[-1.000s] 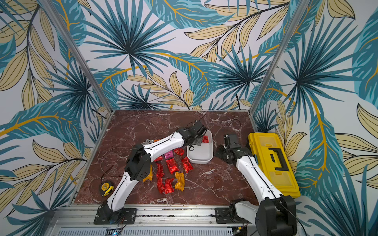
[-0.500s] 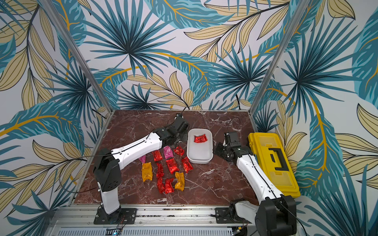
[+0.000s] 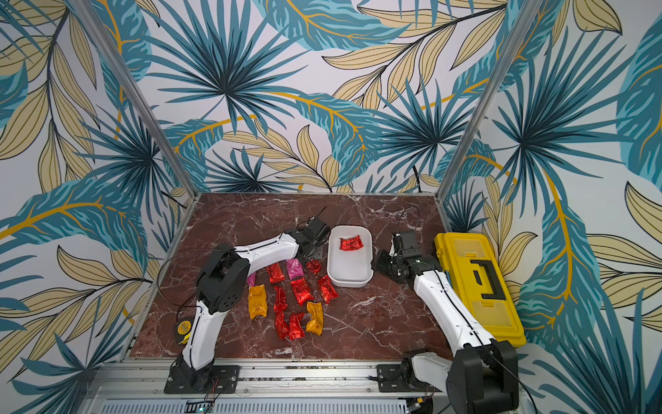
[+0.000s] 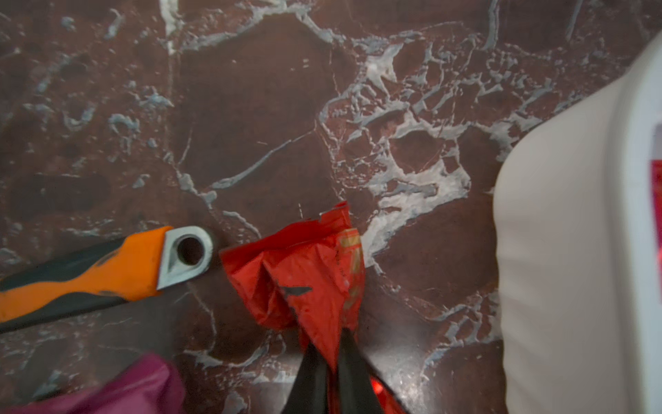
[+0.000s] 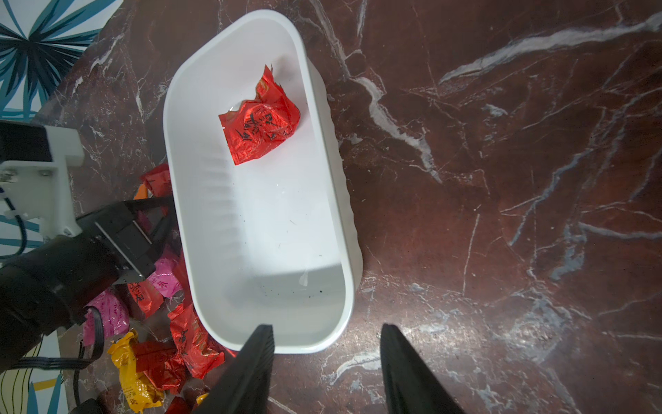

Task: Take the tea bags out of the storage box
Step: Place the tea bag at the center of the board, then pick up the tea bag from the storage box.

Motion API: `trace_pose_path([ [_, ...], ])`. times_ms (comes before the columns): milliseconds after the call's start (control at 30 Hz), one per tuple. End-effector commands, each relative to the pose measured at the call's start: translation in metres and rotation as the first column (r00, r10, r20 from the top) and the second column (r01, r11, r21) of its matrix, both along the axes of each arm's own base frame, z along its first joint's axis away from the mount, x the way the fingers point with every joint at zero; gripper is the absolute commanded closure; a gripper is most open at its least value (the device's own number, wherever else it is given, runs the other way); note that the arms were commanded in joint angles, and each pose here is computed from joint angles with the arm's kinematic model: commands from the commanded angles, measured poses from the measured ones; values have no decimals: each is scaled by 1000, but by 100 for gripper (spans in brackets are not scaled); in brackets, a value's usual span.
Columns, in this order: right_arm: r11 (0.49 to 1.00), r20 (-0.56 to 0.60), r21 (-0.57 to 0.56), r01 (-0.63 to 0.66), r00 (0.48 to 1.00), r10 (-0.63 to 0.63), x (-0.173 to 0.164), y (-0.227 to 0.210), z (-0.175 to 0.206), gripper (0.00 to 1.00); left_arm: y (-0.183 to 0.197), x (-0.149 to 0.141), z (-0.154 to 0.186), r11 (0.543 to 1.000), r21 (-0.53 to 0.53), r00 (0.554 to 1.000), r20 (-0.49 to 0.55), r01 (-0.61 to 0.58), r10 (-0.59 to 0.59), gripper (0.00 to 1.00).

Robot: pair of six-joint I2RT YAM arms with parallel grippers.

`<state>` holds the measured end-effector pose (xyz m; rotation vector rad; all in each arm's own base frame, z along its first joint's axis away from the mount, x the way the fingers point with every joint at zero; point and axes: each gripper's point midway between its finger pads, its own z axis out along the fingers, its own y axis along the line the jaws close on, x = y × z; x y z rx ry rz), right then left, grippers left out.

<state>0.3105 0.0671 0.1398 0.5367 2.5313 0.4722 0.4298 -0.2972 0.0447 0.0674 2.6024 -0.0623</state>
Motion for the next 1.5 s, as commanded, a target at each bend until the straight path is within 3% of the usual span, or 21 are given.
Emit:
trace_pose_path([
  [0, 1000, -5, 2, -15, 1000, 15, 2, 2, 1, 46, -11, 11, 22, 998, -68, 999, 35, 11, -8, 71],
  [100, 999, -32, -10, -34, 999, 34, 0, 2, 0, 46, -13, 13, 43, 994, -107, 998, 68, 22, -15, 64],
  [267, 997, -31, -22, -70, 997, 69, 9, 25, 6, 46, -15, 7, 112, 967, -252, 982, 191, 46, 3, 57],
  [400, 998, -21, -54, -36, 999, 35, 30, 40, 9, 46, 0, -7, 162, 932, -361, 954, 291, 40, 72, 55],
  [533, 996, -33, -80, 38, 999, -41, 54, 48, 6, 47, 26, -22, 183, 900, -436, 923, 342, -10, 176, 55],
  [1000, 966, -89, -69, 247, 963, -253, 128, 71, -38, 46, 115, -85, 159, 829, -520, 879, 274, -207, 391, 54],
  [1333, 942, -119, -122, 313, 937, -327, 158, 72, -79, 46, 141, -104, 155, 806, -533, 854, 264, -259, 448, 52],
  [1467, 945, -142, -127, 302, 937, -319, 159, 74, -91, 55, 150, -108, 154, 818, -503, 853, 262, -278, 451, 52],
])
